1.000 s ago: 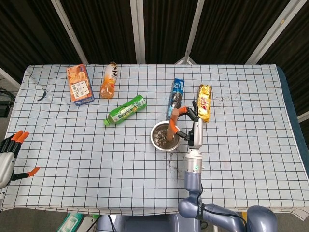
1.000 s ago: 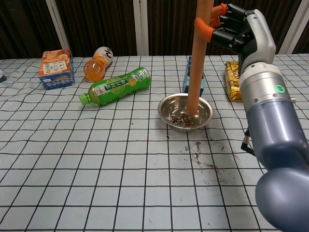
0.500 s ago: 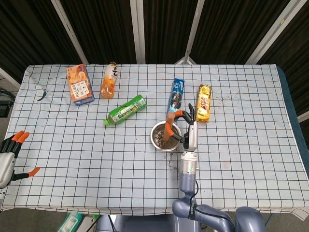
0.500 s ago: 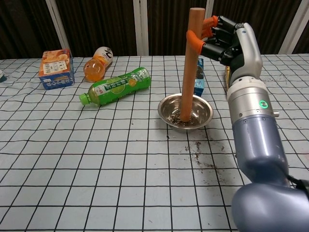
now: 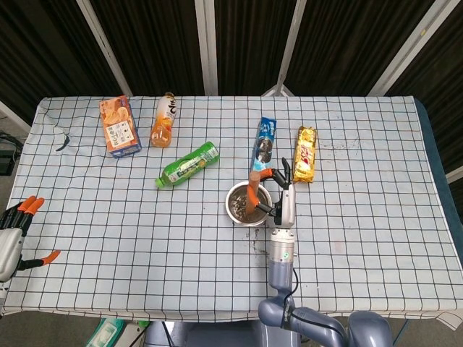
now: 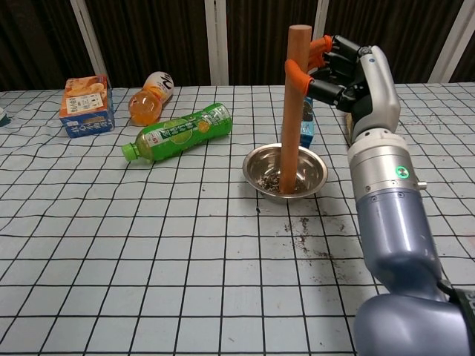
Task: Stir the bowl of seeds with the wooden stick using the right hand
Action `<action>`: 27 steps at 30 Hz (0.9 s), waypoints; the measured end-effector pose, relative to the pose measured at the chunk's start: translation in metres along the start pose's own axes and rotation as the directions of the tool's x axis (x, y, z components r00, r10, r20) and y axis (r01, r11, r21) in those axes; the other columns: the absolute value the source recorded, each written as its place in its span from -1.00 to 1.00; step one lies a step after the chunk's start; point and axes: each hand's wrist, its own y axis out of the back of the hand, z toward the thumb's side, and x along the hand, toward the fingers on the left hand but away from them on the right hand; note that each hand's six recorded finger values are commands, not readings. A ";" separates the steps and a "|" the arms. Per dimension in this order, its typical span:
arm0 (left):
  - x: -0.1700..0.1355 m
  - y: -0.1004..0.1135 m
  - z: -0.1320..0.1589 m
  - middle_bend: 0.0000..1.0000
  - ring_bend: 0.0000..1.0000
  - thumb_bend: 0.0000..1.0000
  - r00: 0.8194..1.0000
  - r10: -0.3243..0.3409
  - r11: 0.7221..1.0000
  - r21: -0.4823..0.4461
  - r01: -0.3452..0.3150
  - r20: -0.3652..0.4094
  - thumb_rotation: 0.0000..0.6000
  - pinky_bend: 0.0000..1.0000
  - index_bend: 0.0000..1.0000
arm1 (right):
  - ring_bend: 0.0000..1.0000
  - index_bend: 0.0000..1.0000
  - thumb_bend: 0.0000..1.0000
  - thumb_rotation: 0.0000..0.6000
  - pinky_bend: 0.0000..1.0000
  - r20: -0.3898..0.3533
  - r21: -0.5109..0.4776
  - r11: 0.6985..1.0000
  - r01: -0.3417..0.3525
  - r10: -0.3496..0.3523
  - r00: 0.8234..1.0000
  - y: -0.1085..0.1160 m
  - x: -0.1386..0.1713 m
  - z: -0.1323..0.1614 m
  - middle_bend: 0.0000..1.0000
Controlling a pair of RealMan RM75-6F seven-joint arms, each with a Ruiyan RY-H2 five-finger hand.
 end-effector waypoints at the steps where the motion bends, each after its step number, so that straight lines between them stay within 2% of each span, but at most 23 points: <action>1: 0.000 0.000 0.000 -1.00 -1.00 -0.95 1.000 0.000 1.000 0.001 0.000 0.001 1.00 -1.00 -1.00 | 0.02 0.54 0.39 1.00 -1.00 0.003 0.004 1.000 -0.001 0.001 1.000 0.000 0.001 -0.001 0.31; 11: 0.001 0.000 0.000 -1.00 -1.00 -0.95 1.000 0.002 1.000 0.001 -0.002 0.001 1.00 -1.00 -1.00 | 0.02 0.54 0.39 1.00 -1.00 0.016 0.008 1.000 -0.006 0.006 1.000 0.001 0.005 -0.008 0.31; 22: 0.001 0.000 0.001 -1.00 -1.00 -0.95 1.000 0.002 1.000 0.000 -0.002 0.001 1.00 -1.00 -1.00 | 0.02 0.54 0.39 1.00 -1.00 -0.069 -0.035 0.999 0.015 -0.017 0.997 0.005 -0.014 0.026 0.31; 27: 0.001 0.000 0.001 -1.00 -1.00 -0.95 1.000 0.003 1.000 0.000 -0.003 0.002 1.00 -1.00 -1.00 | 0.02 0.54 0.39 1.00 -1.00 -0.059 -0.023 1.000 0.017 -0.018 0.998 0.007 -0.016 0.027 0.31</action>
